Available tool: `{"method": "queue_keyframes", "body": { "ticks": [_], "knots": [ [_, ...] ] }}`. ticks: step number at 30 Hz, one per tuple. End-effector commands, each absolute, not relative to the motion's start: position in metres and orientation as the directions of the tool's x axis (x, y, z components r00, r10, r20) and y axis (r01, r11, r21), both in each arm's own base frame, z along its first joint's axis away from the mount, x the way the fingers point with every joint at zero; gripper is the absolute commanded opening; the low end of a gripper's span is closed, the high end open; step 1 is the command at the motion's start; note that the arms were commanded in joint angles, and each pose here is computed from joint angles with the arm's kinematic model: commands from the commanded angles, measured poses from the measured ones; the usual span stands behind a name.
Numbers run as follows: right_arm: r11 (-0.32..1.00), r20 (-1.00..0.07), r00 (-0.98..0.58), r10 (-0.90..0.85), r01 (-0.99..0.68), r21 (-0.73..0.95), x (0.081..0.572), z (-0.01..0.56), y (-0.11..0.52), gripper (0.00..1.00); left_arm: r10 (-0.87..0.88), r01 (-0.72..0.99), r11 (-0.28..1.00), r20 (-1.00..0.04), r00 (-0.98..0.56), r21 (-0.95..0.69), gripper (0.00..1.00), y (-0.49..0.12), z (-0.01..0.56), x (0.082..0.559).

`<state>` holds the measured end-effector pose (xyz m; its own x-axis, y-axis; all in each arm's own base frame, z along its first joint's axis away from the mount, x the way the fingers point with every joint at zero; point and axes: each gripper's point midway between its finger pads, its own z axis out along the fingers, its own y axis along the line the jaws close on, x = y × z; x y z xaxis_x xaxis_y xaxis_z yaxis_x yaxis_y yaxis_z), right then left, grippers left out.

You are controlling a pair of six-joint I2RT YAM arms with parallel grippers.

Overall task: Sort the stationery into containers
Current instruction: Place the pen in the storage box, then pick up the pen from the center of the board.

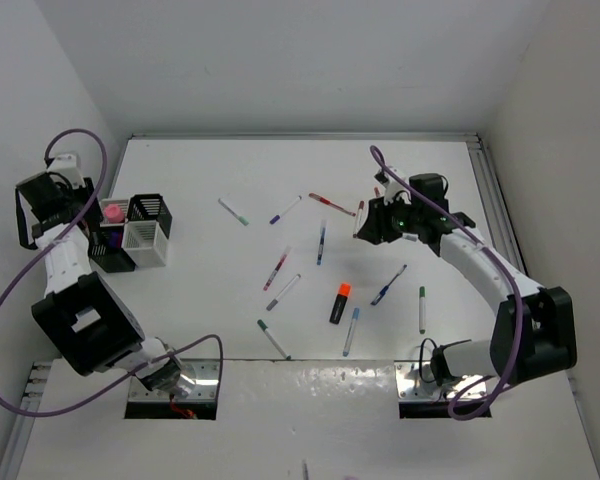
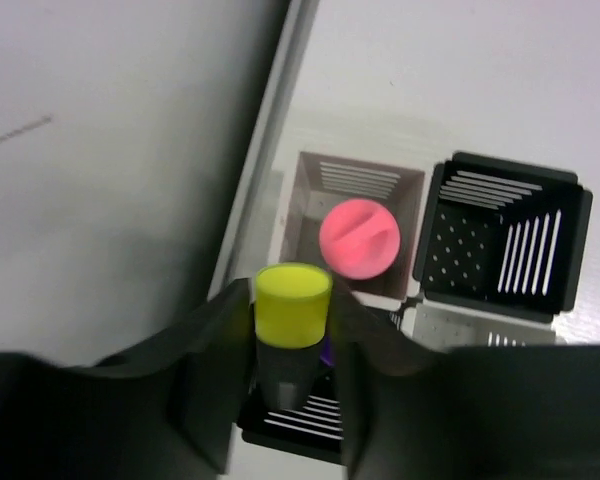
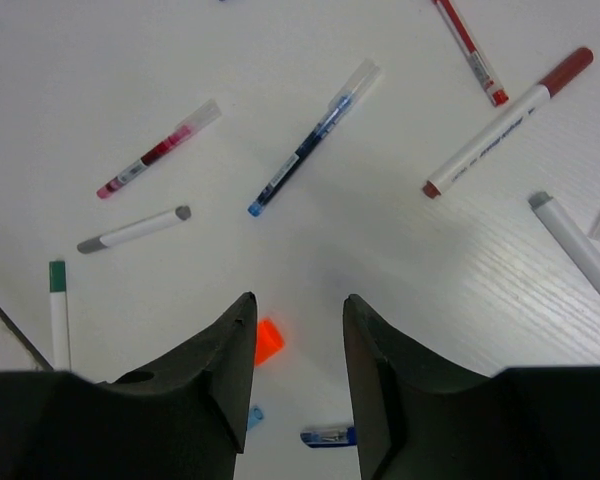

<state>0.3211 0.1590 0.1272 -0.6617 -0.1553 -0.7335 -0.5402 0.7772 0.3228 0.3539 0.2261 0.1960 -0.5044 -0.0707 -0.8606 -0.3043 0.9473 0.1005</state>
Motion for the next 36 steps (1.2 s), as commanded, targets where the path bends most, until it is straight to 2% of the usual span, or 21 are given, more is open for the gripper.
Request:
{"method": "queue_keyframes", "body": {
  "ticks": [1, 3, 6, 10, 15, 19, 25, 30, 34, 36],
  "knots": [
    [0.796, -0.744, -0.652, -0.146, -0.524, 0.303, 0.315, 0.129, 0.147, 0.4, -0.036, -0.234, 0.967, -0.862, -0.506, 0.097, 0.5, 0.22, 0.189, 0.35],
    [0.815, -0.725, -0.676, -0.134, -0.492, 0.307, 0.303, 0.119, 0.137, 0.42, -0.028, -0.206, 0.975, -0.862, -0.506, 0.089, 0.57, 0.215, 0.184, 0.347],
    [0.835, -0.691, -0.711, -0.132, -0.455, 0.309, 0.282, 0.108, 0.127, 0.51, -0.02, -0.181, 0.98, -0.875, -0.484, 0.077, 0.66, 0.211, 0.19, 0.347],
    [0.869, -0.642, -0.759, -0.105, -0.385, 0.313, 0.258, 0.098, 0.115, 0.58, 0.006, -0.138, 0.988, -0.919, -0.394, 0.066, 0.74, 0.198, 0.222, 0.35],
    [0.916, -0.503, -0.864, 0.03, -0.177, 0.359, 0.228, 0.078, 0.107, 0.58, 0.055, -0.085, 0.993, -0.969, -0.241, 0.078, 0.74, 0.168, 0.28, 0.35],
    [0.932, -0.438, -0.894, 0.095, -0.076, 0.356, 0.224, 0.066, 0.11, 0.57, 0.083, -0.023, 0.996, -0.977, -0.199, 0.089, 0.75, 0.136, 0.296, 0.353],
    [0.927, -0.368, -0.914, 0.17, 0.022, 0.374, 0.233, 0.069, 0.128, 0.55, 0.108, -0.009, 0.994, -0.974, -0.2, 0.112, 0.75, 0.123, 0.3, 0.345],
    [0.946, -0.314, -0.941, 0.122, 0.014, 0.324, 0.224, 0.056, 0.143, 0.55, 0.106, -0.023, 0.993, -0.97, -0.218, 0.114, 0.75, 0.123, 0.299, 0.339],
    [0.963, -0.334, -0.942, 0.016, -0.075, 0.259, 0.224, 0.053, 0.167, 0.62, 0.104, -0.035, 0.993, -0.969, -0.223, 0.115, 0.75, 0.124, 0.301, 0.337],
    [0.972, -0.299, -0.954, 0.008, -0.063, 0.227, 0.226, 0.046, 0.173, 0.66, 0.098, -0.034, 0.993, -0.968, -0.23, 0.109, 0.75, 0.124, 0.301, 0.338]
  ]
}}
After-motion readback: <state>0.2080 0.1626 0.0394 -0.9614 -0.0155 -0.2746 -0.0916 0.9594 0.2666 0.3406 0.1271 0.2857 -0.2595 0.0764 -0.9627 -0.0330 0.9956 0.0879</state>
